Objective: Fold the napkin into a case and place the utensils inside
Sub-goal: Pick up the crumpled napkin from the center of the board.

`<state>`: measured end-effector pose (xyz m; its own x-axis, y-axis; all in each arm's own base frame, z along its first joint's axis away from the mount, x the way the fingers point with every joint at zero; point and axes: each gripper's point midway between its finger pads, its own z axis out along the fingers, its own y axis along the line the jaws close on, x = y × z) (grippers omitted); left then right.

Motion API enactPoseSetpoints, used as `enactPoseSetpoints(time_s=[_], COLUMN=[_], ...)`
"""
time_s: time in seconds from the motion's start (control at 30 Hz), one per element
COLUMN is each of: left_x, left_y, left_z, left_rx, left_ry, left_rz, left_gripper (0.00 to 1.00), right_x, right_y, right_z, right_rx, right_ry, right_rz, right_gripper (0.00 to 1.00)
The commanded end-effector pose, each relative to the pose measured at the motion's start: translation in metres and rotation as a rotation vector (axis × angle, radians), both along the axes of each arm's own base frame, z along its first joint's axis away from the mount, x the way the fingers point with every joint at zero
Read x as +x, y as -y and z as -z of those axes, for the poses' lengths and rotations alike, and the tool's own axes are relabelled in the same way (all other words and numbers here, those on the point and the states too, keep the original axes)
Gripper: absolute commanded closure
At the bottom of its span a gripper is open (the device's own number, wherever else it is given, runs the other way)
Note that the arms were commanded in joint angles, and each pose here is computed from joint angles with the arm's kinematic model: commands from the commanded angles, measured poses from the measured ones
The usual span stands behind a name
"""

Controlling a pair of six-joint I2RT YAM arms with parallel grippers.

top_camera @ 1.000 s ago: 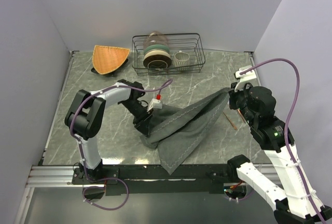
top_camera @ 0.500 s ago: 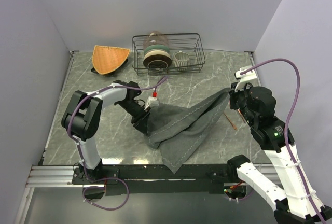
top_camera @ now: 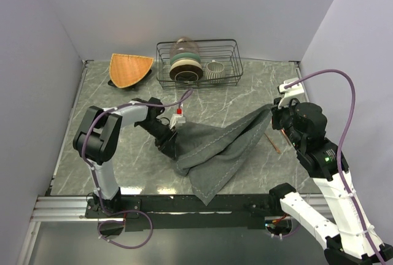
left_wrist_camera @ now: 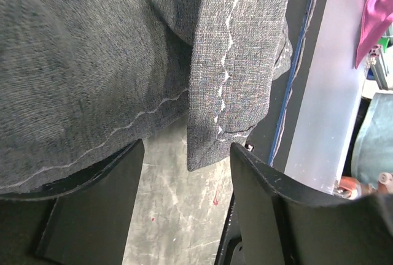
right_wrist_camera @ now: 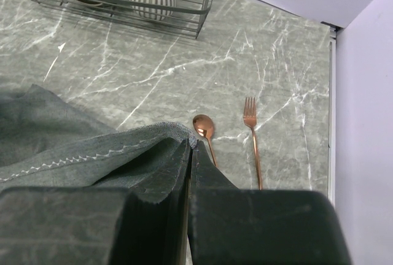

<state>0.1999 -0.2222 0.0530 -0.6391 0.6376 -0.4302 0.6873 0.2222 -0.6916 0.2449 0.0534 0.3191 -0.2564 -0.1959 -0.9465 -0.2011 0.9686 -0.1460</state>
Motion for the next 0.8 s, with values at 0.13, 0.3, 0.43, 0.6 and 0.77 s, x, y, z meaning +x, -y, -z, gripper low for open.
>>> enactPoseSetpoints(time_s=[0.13,0.3,0.43,0.6,0.77], left_x=[-0.014,-0.022,-0.032,-0.021,0.021], left_y=[0.009,0.013,0.016,0.015,-0.016], left_z=[0.001,-0.003,-0.008,-0.032,-0.078], left_rx=[-0.017,-0.025,-0.048,-0.086,-0.035], left_ry=[-0.019,-0.026,-0.051,-0.054,0.080], left_rz=[0.061,0.110,0.156,0.114,-0.093], left_gripper=[0.38,0.44,0.53,0.80,0.99], right_x=[-0.002,-0.003,-0.005,-0.006,-0.008], right_y=[0.006,0.007,0.009,0.009,0.003], right_z=[-0.022,-0.022,-0.024,-0.025,-0.040], right_rx=[0.024,0.025,0.026,0.027,0.046], right_ry=[0.068,0.067,0.073,0.075,0.097], right_rz=[0.024,0.032,0.036,0.033,-0.002], right_gripper=[1.00,1.00,1.00,1.00,1.00])
